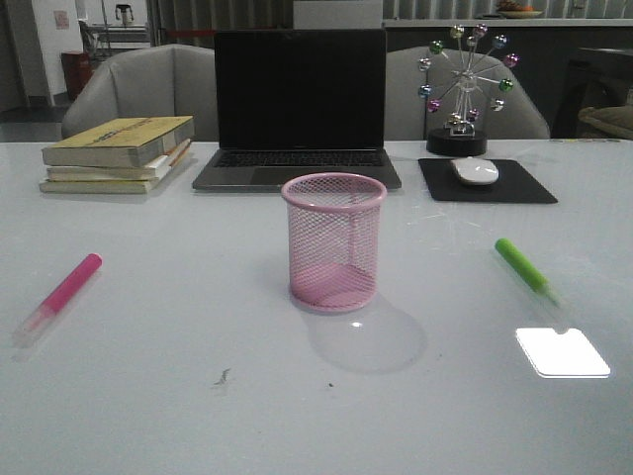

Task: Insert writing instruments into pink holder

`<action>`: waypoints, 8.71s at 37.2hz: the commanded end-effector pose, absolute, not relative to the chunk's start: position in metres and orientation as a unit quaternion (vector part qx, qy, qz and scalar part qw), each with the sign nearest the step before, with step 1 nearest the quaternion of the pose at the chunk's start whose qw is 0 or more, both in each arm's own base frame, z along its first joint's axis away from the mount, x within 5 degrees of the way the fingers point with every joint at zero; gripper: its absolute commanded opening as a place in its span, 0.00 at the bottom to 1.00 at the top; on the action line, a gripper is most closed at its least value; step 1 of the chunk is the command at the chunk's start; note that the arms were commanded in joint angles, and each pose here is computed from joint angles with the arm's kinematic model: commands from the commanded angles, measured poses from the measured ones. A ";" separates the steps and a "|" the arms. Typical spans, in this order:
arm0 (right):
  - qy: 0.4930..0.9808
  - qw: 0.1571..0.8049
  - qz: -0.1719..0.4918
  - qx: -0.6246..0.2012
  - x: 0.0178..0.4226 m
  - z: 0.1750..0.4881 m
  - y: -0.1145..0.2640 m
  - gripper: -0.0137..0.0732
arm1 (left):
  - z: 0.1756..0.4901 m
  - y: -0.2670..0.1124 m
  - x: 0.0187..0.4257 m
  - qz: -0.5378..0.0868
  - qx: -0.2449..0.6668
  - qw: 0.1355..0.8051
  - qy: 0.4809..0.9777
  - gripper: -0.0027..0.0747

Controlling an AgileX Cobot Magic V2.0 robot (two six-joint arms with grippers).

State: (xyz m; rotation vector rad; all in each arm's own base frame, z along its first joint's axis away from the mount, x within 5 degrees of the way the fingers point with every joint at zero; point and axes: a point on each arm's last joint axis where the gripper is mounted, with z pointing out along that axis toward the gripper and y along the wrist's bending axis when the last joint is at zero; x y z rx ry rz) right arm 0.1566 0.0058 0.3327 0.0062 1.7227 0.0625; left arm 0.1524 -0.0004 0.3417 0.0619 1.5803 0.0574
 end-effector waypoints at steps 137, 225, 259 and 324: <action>0.856 0.496 0.103 -0.105 0.381 0.351 0.108 0.23 | 0.320 0.000 0.193 -0.010 -0.015 0.648 0.761 0.58; 0.863 0.501 0.003 -0.059 0.196 0.353 0.012 0.60 | 0.314 0.000 0.192 -0.022 -0.026 0.625 0.780 0.58; 0.886 0.462 -0.015 -0.018 0.131 0.305 -0.004 0.60 | 0.339 -0.068 0.285 -0.103 0.075 0.419 0.899 0.58; 0.896 0.443 -0.013 -0.019 0.129 0.302 -0.003 0.60 | 0.182 -0.092 0.398 -0.071 0.079 0.180 0.978 0.17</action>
